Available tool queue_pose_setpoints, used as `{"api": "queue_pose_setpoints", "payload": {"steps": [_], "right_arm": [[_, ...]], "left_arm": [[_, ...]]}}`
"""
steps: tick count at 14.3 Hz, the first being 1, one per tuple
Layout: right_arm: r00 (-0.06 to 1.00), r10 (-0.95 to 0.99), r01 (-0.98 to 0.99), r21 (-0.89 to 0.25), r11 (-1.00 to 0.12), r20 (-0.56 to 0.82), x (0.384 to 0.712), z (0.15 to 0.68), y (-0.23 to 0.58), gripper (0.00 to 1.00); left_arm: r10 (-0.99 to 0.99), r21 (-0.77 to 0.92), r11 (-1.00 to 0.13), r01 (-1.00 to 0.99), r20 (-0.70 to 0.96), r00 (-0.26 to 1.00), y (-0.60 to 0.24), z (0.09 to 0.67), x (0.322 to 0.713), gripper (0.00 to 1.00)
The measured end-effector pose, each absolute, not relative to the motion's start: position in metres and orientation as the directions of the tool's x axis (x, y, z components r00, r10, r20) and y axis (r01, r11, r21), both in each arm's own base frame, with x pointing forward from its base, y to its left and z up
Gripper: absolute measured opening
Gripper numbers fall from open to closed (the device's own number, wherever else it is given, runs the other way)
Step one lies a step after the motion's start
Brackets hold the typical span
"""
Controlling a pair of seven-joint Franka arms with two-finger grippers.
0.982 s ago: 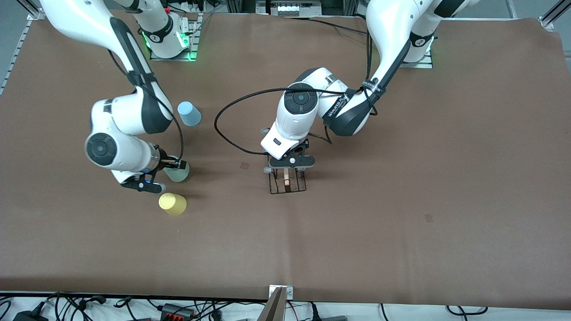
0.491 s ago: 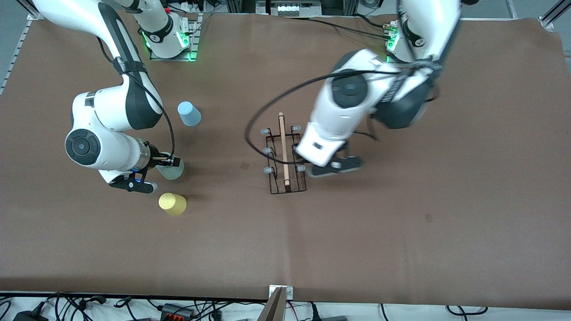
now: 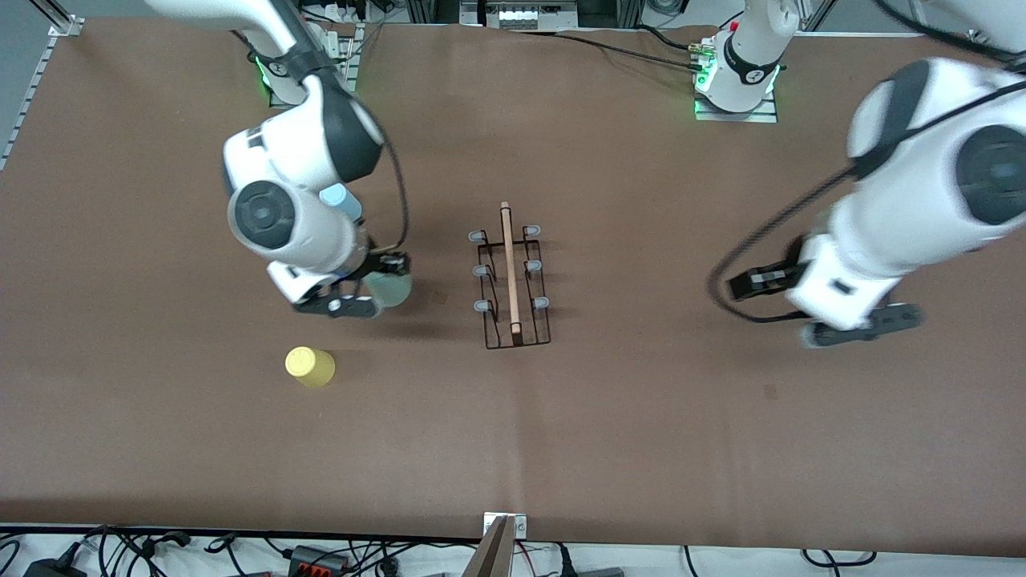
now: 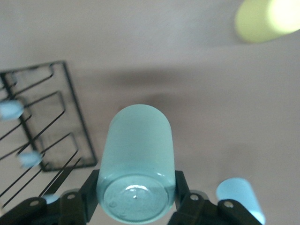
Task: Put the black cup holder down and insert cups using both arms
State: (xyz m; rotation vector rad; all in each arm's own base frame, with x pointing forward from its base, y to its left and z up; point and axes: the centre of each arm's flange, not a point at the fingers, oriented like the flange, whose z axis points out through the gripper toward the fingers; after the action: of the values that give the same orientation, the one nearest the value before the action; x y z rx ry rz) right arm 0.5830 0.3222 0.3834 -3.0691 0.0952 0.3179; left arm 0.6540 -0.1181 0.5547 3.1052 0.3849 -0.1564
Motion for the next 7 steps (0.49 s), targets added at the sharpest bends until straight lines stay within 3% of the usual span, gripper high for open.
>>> {"api": "queue_pose_setpoints", "payload": {"steps": [3,7], "right_arm": [[0.966,-0.046,-0.064,-0.063,-0.996,-0.255,0.56,0.383,0.356,0.67],[0.96,-0.04,-0.066,-0.082,-0.994,-0.278,0.54,0.384,0.386,0.67]], "left_arm": [[0.247,-0.014,-0.969,0.247,-0.118,0.962,-0.061,0.586,0.638,1.0],[0.199,-0.059,-0.979,0.194,-0.112,0.973,-0.054,0.589,0.634,1.0]]}}
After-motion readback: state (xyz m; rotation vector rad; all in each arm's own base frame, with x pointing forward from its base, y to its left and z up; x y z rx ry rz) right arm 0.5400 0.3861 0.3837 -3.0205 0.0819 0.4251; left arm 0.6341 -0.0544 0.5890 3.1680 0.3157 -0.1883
